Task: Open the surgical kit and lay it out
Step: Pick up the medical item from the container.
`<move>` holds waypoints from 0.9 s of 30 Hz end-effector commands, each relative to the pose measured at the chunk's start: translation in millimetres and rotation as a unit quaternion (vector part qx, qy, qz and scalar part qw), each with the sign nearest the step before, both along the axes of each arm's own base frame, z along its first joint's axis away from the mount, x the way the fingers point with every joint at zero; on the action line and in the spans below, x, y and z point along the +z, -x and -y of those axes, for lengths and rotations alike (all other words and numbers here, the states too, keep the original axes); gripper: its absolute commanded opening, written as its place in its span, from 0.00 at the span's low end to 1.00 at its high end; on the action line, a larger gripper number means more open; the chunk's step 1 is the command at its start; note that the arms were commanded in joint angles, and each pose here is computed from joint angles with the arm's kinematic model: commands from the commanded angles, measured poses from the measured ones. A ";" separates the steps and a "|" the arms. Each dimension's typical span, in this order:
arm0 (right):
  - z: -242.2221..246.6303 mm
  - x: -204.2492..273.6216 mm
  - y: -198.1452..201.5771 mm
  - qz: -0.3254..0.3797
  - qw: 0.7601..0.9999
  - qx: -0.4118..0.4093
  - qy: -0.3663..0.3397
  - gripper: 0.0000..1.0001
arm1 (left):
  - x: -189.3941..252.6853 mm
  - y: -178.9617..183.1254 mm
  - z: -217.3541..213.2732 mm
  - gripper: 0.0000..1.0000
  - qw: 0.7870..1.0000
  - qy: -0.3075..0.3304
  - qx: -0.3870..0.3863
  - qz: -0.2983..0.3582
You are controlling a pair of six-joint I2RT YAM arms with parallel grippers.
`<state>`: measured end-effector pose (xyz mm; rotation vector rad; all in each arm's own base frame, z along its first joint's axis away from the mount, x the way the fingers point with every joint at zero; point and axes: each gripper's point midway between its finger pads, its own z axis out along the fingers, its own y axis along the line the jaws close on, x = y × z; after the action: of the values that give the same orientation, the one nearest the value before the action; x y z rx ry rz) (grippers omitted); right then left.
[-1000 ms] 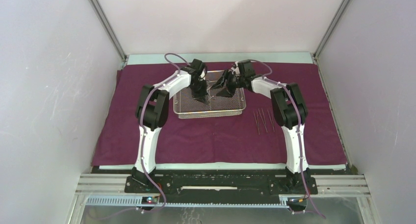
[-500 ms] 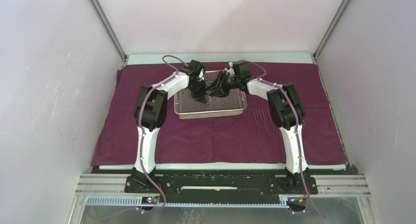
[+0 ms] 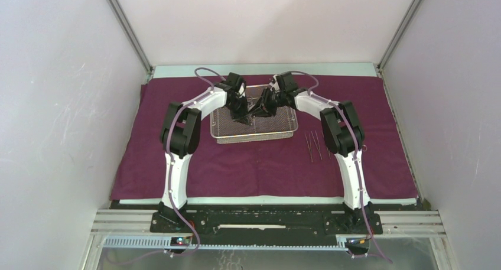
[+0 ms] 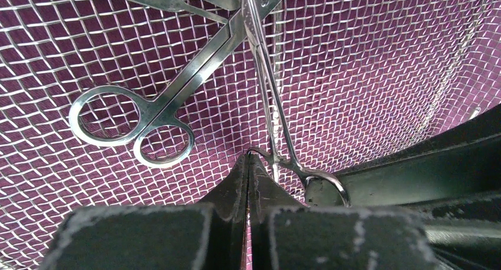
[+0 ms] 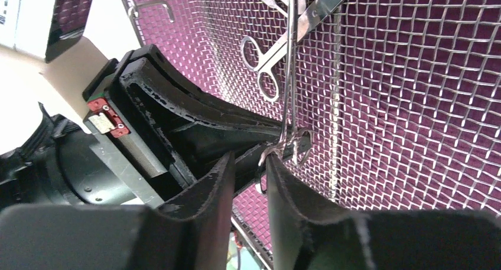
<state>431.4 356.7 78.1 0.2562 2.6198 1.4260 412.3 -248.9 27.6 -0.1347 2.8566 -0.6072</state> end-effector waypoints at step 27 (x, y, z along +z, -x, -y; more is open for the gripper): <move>13.9 62.3 -20.9 0.165 0.984 0.045 0.048 0.00 | 94.3 -36.0 -23.7 0.27 0.987 0.119 0.087 0.063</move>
<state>445.4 337.3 78.3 0.0159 2.6254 1.1200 429.5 -223.7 64.9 -0.3266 2.7684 -0.7077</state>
